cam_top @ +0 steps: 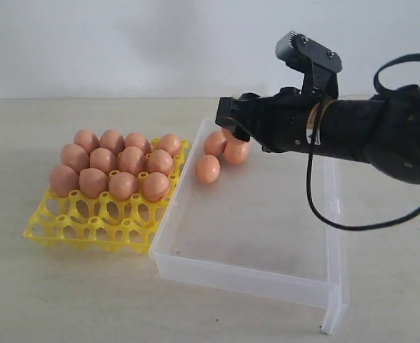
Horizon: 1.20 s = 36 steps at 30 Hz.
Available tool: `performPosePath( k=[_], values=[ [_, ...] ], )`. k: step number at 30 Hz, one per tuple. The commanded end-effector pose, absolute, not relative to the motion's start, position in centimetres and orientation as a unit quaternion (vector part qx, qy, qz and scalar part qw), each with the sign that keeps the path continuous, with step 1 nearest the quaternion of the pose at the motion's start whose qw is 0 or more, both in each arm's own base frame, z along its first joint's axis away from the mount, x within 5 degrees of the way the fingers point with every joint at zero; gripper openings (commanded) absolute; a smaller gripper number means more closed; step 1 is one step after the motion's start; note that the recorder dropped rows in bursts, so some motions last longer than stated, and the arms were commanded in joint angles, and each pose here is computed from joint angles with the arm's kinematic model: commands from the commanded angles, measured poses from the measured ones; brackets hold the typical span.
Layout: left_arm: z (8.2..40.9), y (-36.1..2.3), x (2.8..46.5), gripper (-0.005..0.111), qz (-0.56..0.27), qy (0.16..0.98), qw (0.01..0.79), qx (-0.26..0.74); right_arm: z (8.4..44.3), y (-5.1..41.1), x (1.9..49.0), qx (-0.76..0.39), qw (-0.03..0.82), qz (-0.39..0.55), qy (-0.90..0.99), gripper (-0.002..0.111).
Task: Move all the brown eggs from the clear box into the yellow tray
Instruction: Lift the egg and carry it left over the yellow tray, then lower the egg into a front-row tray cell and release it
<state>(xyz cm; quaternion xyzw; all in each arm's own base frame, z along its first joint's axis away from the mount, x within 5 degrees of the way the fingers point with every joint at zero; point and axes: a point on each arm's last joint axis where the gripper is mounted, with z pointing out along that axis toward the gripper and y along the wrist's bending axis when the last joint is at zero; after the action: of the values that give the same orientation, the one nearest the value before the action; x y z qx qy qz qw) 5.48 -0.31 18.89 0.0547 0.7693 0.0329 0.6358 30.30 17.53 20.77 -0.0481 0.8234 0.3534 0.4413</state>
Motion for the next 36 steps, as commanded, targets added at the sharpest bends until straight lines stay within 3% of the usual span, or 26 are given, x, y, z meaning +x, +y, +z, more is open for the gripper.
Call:
performPosePath(
  k=[1, 7, 17, 30, 36],
  values=[
    [18.8, -0.3, 5.5, -0.004, 0.028, 0.769, 0.636, 0.051, 21.4, 18.8, 28.2, -0.186, 0.461, 0.416, 0.762, 0.0],
    [18.8, -0.3, 5.5, -0.004, 0.028, 0.769, 0.636, 0.051, 22.7, 19.8, 27.1, -0.287, 0.488, 0.454, 0.688, 0.0],
    [18.8, -0.3, 5.5, -0.004, 0.028, 0.769, 0.636, 0.051, 25.2, 24.6, 31.2, -0.357, 0.555, 0.435, 0.612, 0.0],
    [18.8, -0.3, 5.5, -0.004, 0.028, 0.769, 0.636, 0.051, 17.4, 34.5, 31.1, -0.353, 0.441, 0.524, 0.638, 0.0],
    [18.8, -0.3, 5.5, -0.004, 0.028, 0.769, 0.636, 0.051, 16.5, 37.3, 31.0, -0.364, 0.434, 0.513, 0.645, 0.0]
  ],
)
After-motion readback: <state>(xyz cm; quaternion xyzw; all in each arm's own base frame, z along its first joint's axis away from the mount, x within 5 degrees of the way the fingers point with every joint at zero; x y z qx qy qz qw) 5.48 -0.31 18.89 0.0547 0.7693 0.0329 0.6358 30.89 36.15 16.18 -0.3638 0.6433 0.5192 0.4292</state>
